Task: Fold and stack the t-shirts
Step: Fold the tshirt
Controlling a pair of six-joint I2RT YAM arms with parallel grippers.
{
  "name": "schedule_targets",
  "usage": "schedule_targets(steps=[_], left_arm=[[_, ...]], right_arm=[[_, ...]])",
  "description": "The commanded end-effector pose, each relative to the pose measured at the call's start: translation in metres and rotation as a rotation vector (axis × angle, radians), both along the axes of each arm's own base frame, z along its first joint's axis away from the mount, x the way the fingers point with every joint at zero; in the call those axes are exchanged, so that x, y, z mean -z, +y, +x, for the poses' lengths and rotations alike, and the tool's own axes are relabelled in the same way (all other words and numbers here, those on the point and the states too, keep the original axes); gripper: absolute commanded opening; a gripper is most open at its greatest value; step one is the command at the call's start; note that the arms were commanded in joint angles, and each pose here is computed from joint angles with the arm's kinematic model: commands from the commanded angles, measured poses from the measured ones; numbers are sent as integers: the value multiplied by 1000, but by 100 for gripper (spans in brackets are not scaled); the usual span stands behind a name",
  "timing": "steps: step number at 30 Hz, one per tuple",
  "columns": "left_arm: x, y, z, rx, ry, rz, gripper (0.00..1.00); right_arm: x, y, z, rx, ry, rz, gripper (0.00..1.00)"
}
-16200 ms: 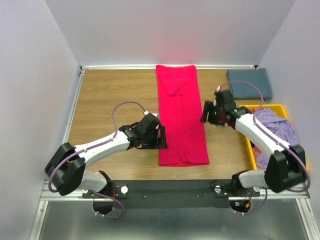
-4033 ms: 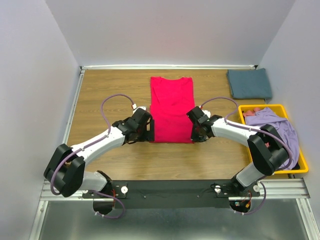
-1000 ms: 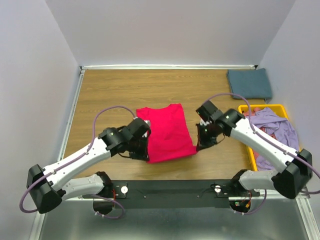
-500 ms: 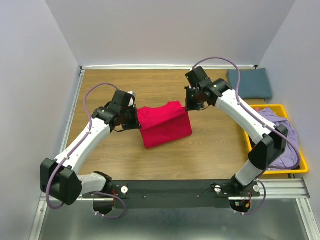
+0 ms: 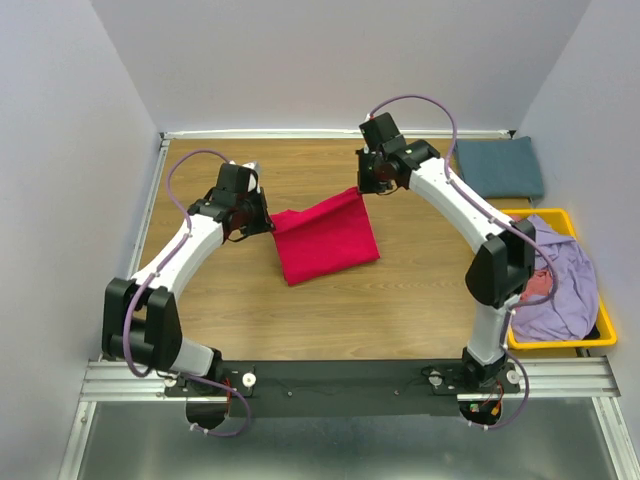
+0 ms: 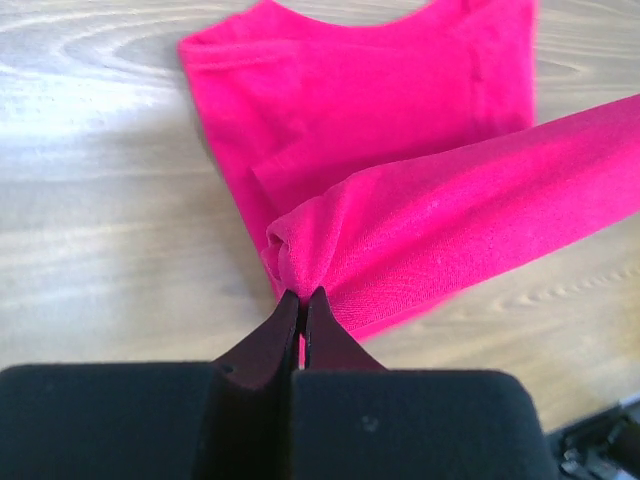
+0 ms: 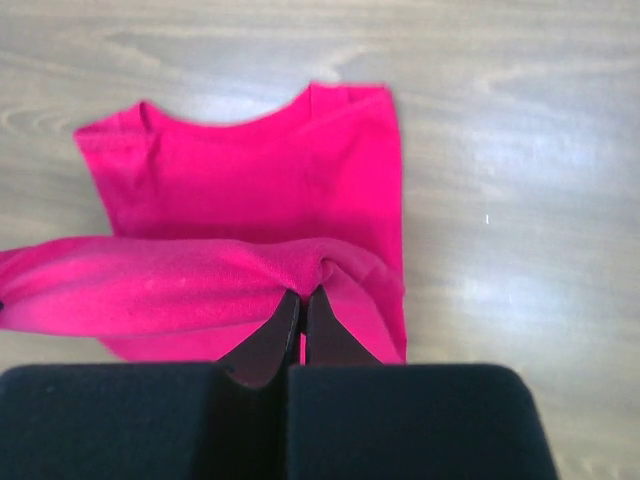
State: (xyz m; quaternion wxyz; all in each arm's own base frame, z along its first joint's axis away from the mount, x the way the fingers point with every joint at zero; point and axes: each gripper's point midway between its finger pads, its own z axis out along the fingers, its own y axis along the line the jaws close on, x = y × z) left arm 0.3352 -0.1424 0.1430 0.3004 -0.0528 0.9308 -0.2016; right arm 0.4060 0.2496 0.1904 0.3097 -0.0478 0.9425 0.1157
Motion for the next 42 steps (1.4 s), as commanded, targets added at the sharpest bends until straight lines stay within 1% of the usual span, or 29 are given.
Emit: schedule_targets(steps=[1,2,8,13,18,21,24,28,31,36,42], left_arm=[[17,15,19,-31,-8,52,0],[24,15,18,-40,6,48,0],[52,22,22,-108,33,47,0],[72,29,34,-160,42,62,0],[77,29,50,-175,12,71,1],[73,26,57,-163,-11,63,1],[73,22,62,-143,-25,52,4],[71,19,65,-125,-39,47,4],[59,15,67,-112,-77,40,4],[44,10,70,-94,-129,28,4],[40,3,72,-63,-147,16,3]], right_arm=[[16,-7,42,21,-73,-42,1],[18,-4,48,15,-93,-40,1],[60,2,65,0,-90,-56,1],[88,0,73,21,-77,-80,1],[117,-10,77,63,-43,-101,1],[125,-16,75,92,-33,-115,1],[127,-26,73,138,-35,-137,1],[124,-42,69,197,-49,-168,1],[114,-46,67,205,-68,-169,1],[85,-50,62,218,-124,-138,1],[67,-57,48,255,-145,-104,1]])
